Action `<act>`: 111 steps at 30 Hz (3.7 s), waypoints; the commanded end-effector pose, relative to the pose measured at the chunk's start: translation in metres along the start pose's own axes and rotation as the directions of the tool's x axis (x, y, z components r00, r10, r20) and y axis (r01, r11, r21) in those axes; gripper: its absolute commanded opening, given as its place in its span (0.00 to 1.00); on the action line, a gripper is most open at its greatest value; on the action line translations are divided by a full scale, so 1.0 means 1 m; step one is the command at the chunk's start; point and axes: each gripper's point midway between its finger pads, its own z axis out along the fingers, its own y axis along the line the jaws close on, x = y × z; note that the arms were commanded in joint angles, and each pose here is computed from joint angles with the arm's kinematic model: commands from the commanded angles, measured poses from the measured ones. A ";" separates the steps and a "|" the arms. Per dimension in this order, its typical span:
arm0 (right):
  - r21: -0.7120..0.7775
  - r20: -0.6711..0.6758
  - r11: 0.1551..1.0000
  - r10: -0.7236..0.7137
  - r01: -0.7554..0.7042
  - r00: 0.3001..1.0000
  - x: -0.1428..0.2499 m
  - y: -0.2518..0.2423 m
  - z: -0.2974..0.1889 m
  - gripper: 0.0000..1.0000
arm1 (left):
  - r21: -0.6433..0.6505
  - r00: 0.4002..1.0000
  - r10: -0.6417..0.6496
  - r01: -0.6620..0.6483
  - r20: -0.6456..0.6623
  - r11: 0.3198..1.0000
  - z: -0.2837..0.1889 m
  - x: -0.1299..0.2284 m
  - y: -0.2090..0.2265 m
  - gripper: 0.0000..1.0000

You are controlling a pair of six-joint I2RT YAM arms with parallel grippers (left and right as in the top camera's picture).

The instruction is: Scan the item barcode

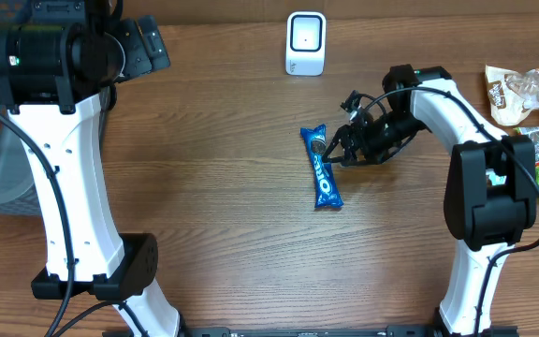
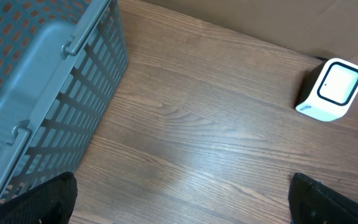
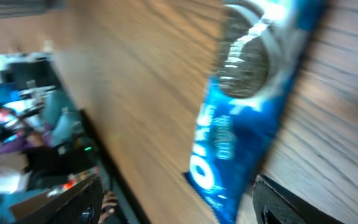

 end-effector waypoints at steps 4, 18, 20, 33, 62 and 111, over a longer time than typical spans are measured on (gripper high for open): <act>0.410 -0.015 0.907 0.109 -0.093 0.994 0.003 -0.014 0.002 0.76 | -0.012 1.000 0.006 -0.006 0.008 1.000 -0.002 -0.001 0.003 1.00; 0.364 -0.063 0.916 0.203 -0.168 0.977 0.036 -0.031 0.049 0.44 | -0.012 1.000 0.006 -0.006 0.008 1.000 -0.002 -0.001 0.003 1.00; 0.364 -0.064 0.915 0.212 -0.175 0.975 0.040 -0.035 0.051 0.38 | -0.012 1.000 0.006 -0.006 0.008 1.000 -0.002 -0.001 0.003 1.00; 0.636 0.046 0.744 0.228 -0.205 0.973 0.022 -0.062 0.001 0.04 | -0.012 1.000 0.006 -0.006 0.008 1.000 -0.002 -0.001 0.003 1.00; 0.994 0.099 0.055 -0.070 -0.095 0.993 0.019 0.010 -0.021 0.70 | -0.012 1.000 0.006 -0.006 0.008 1.000 -0.002 -0.001 0.003 1.00; 0.205 0.078 0.959 -0.218 0.198 0.973 -0.046 0.058 0.021 0.07 | -0.012 1.000 0.006 -0.006 0.008 1.000 -0.002 -0.001 0.003 1.00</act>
